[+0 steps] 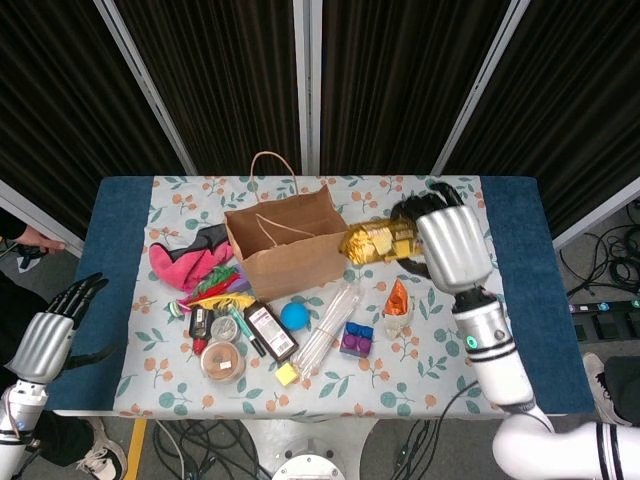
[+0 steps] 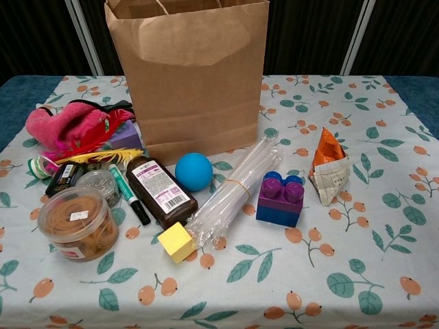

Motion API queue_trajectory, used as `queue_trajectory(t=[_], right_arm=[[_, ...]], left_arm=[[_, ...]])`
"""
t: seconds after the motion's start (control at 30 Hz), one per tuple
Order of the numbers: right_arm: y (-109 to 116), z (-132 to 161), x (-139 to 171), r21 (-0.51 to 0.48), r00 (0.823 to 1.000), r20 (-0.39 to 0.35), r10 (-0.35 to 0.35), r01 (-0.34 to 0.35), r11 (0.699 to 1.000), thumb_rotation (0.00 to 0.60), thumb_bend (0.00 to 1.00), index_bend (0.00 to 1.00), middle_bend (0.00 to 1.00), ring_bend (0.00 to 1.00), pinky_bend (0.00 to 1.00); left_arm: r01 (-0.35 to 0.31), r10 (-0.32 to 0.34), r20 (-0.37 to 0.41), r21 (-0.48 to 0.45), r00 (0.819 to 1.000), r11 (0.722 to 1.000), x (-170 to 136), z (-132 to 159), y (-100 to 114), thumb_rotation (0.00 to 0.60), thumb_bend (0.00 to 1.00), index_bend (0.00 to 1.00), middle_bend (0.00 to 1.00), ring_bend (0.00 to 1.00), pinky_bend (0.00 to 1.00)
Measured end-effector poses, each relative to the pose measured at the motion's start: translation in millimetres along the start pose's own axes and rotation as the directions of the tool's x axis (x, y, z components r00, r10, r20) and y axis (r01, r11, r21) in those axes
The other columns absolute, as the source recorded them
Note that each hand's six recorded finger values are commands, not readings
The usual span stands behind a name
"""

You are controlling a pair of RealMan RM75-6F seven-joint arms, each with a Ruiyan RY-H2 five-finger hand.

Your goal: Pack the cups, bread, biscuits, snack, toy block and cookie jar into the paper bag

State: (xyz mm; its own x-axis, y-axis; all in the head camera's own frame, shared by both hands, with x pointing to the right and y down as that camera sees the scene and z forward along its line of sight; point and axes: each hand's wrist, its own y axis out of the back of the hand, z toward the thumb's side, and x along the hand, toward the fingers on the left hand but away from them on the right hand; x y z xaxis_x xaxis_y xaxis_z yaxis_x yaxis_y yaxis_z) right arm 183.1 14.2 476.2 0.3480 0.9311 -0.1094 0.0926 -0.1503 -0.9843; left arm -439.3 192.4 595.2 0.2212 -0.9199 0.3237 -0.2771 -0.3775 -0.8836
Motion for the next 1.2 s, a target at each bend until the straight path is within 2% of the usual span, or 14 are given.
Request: queue_trajectory(t=[0.13,0.27,0.37,0.47,0.57,0.67,0.8,0.83,0.93,0.97,1.03,1.1,1.2], right_arm=[[11,28,-48,0.201,0.993,-0.072,-0.097,0.109,0.973,0.600,0.21,0.70,0.57,0.40,0.25],[1,53,-89,0.377,0.981,-0.122,-0.151,0.187,0.907,0.600,0.21,0.70,0.57,0.40,0.25],[-19,73,-107,0.494,0.977,-0.159,-0.142,0.203,0.845,0.600,0.21,0.70,0.57,0.40,0.25],[-49,98,-113,0.585,0.973,-0.213,-0.092,0.202,0.786,0.600,0.21,0.70,0.57,0.40,0.25],[-74,119,-110,0.630,0.962,-0.271,-0.032,0.202,0.749,0.600,0.21,0.70,0.57,0.40,0.25],[-88,129,-104,0.648,0.953,-0.304,0.006,0.202,0.734,0.600,0.21,0.70,0.57,0.40,0.24],[-96,133,-100,0.658,0.947,-0.318,0.033,0.196,0.727,0.600,0.19,0.69,0.55,0.40,0.23],[-97,134,-99,0.659,0.946,-0.320,0.040,0.193,0.727,0.600,0.16,0.66,0.53,0.39,0.21],[-101,135,-97,0.660,0.945,-0.321,0.066,0.173,0.731,0.600,0.03,0.49,0.42,0.27,0.12],[-103,135,-97,0.661,0.945,-0.318,0.079,0.161,0.733,0.600,0.00,0.41,0.36,0.20,0.08],[-104,136,-97,0.662,0.945,-0.312,0.097,0.143,0.735,0.600,0.00,0.31,0.29,0.13,0.03],[-103,138,-97,0.664,0.945,-0.308,0.112,0.129,0.737,0.600,0.00,0.26,0.25,0.10,0.01],[-98,140,-98,0.661,0.946,-0.306,0.109,0.128,0.739,0.600,0.00,0.24,0.23,0.08,0.00]], left_arm=[[-0.010,0.010,-0.003,-0.002,1.000,1.000,2,-1,2,0.600,0.19,0.14,0.18,0.13,0.22],[-0.026,0.026,0.005,-0.008,1.000,1.000,9,1,6,0.600,0.19,0.14,0.18,0.13,0.22],[-0.036,0.036,0.013,-0.016,0.999,0.999,14,2,7,0.600,0.19,0.14,0.18,0.13,0.22],[-0.040,0.040,0.012,-0.022,0.999,0.999,16,2,7,0.600,0.19,0.14,0.18,0.13,0.22],[-0.045,0.045,0.007,-0.028,0.999,0.999,17,0,8,0.600,0.19,0.14,0.18,0.13,0.22],[-0.049,0.049,0.002,-0.034,0.999,0.998,17,-3,9,0.600,0.19,0.14,0.18,0.13,0.22],[-0.046,0.045,-0.003,-0.037,0.999,0.998,15,-6,8,0.600,0.19,0.14,0.18,0.13,0.22],[-0.044,0.044,-0.004,-0.038,0.999,0.998,15,-7,8,0.600,0.19,0.14,0.18,0.13,0.22],[-0.042,0.042,-0.008,-0.041,0.999,0.998,14,-8,7,0.600,0.19,0.14,0.18,0.13,0.22],[-0.042,0.042,-0.009,-0.042,0.999,0.998,14,-9,6,0.600,0.19,0.14,0.18,0.13,0.22],[-0.043,0.043,-0.010,-0.043,0.999,0.998,15,-10,6,0.600,0.19,0.14,0.18,0.13,0.22],[-0.045,0.045,-0.010,-0.042,0.999,0.998,15,-10,7,0.600,0.19,0.14,0.18,0.13,0.22],[-0.049,0.048,-0.010,-0.044,0.999,0.998,16,-10,8,0.600,0.19,0.14,0.18,0.13,0.22]])
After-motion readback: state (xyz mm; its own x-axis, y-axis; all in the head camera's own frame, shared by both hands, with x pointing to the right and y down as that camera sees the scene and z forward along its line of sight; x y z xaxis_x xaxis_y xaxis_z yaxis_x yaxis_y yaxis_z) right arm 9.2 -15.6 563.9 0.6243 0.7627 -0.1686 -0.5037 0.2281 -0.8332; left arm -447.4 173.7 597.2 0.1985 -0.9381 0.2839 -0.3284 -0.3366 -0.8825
